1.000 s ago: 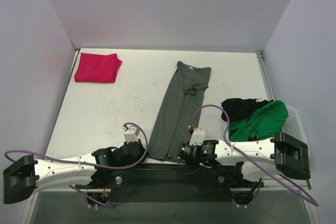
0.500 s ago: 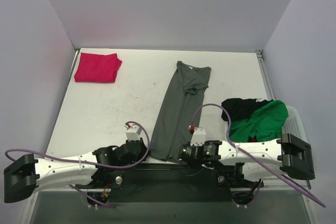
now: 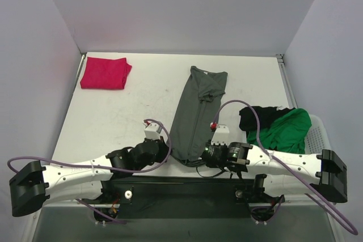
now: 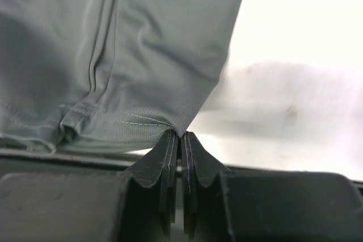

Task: Fold and stack the t-shirts
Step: Fold the folded rectangular tshirt in 1/3 of the way

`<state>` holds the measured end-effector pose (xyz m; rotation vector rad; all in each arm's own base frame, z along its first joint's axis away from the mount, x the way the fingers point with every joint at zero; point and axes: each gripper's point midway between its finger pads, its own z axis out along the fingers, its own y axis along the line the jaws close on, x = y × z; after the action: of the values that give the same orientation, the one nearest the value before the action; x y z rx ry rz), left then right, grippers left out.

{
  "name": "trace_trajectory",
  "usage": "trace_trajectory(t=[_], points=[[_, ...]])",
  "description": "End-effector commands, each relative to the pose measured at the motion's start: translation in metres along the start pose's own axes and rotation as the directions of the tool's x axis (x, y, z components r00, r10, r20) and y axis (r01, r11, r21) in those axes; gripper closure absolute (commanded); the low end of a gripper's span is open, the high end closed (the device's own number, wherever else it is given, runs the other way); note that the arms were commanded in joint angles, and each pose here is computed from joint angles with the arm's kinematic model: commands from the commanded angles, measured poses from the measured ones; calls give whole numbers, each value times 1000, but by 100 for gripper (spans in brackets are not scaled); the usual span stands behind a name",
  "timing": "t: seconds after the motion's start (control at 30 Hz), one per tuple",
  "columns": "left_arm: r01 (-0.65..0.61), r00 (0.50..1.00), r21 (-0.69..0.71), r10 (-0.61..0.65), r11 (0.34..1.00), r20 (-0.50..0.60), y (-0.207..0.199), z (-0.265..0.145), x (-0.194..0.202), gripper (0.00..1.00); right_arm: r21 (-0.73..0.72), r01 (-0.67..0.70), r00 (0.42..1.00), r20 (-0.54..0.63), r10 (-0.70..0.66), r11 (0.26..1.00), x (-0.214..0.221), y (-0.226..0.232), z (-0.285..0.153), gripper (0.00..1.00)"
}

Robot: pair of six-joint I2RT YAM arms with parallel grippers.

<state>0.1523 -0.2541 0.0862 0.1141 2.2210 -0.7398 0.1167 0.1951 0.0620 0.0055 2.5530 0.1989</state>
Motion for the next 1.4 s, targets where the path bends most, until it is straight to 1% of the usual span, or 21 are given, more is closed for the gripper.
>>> trace_trajectory(t=[0.0,0.3,0.33,0.47,0.53,0.57,0.63,0.7,0.73,0.8,0.83,0.87,1.0,1.03,1.07,1.1,1.13,1.2,1.27,1.3,1.37], points=[[-11,995,73,3,997,102,-28,5,-41,100,58,43,995,92,-48,997,-36,-12,-7,100],[10,989,128,-29,992,145,-32,34,-84,100,115,-1,983,181,-20,993,-95,-23,-9,100],[14,987,144,-37,989,158,-35,36,-90,100,128,14,983,179,-37,992,-100,-25,-7,100],[21,989,149,-42,989,143,-31,59,-103,100,135,-3,982,189,-23,991,-122,-28,-1,100],[26,984,166,-55,986,172,-35,66,-123,100,135,-26,980,198,-1,991,-136,-28,3,100],[20,988,169,-46,985,149,-34,75,-120,100,133,-15,982,190,-11,991,-140,-28,5,100],[27,982,184,-61,983,177,-37,83,-142,100,134,-17,983,186,-9,991,-149,-25,11,100],[32,988,189,-60,982,143,-36,99,-142,100,146,-24,983,182,-3,989,-159,-29,17,100],[35,984,203,-69,979,164,-39,103,-156,100,166,-22,986,166,-6,986,-160,-32,23,100],[44,989,210,-73,977,130,-37,118,-155,100,168,-39,986,169,10,985,-174,-36,27,100],[44,987,227,-78,973,143,-43,122,-167,100,180,-39,988,155,11,983,-176,-38,33,100],[55,989,217,-83,975,123,-36,132,-165,100,188,-62,986,164,31,980,-186,-43,34,100],[79,987,222,-108,972,122,-29,153,-186,100,187,-85,986,154,57,979,-210,-51,46,100],[87,988,212,-112,973,109,-25,161,-185,100,189,-72,990,134,46,979,-212,-52,52,100],[92,984,218,-122,972,129,-24,163,-200,100,194,-75,990,131,50,978,-216,-54,55,100],[96,984,217,-126,972,130,-23,166,-203,100,192,-95,987,148,67,977,-230,-57,55,100],[102,984,208,-129,973,124,-17,173,-204,100,196,-85,991,120,62,977,-230,-58,64,100],[101,980,226,-136,969,145,-17,179,-224,100,186,-93,989,128,70,978,-246,-57,67,100],[111,984,225,-139,968,114,-11,193,-221,100,198,-92,992,100,74,976,-251,-64,81,100],[100,982,240,-134,966,133,-17,196,-235,100,197,-93,992,97,75,976,-255,-65,85,100],[105,986,235,-132,966,103,-11,210,-229,100,196,-87,994,78,73,977,-265,-66,98,100]])
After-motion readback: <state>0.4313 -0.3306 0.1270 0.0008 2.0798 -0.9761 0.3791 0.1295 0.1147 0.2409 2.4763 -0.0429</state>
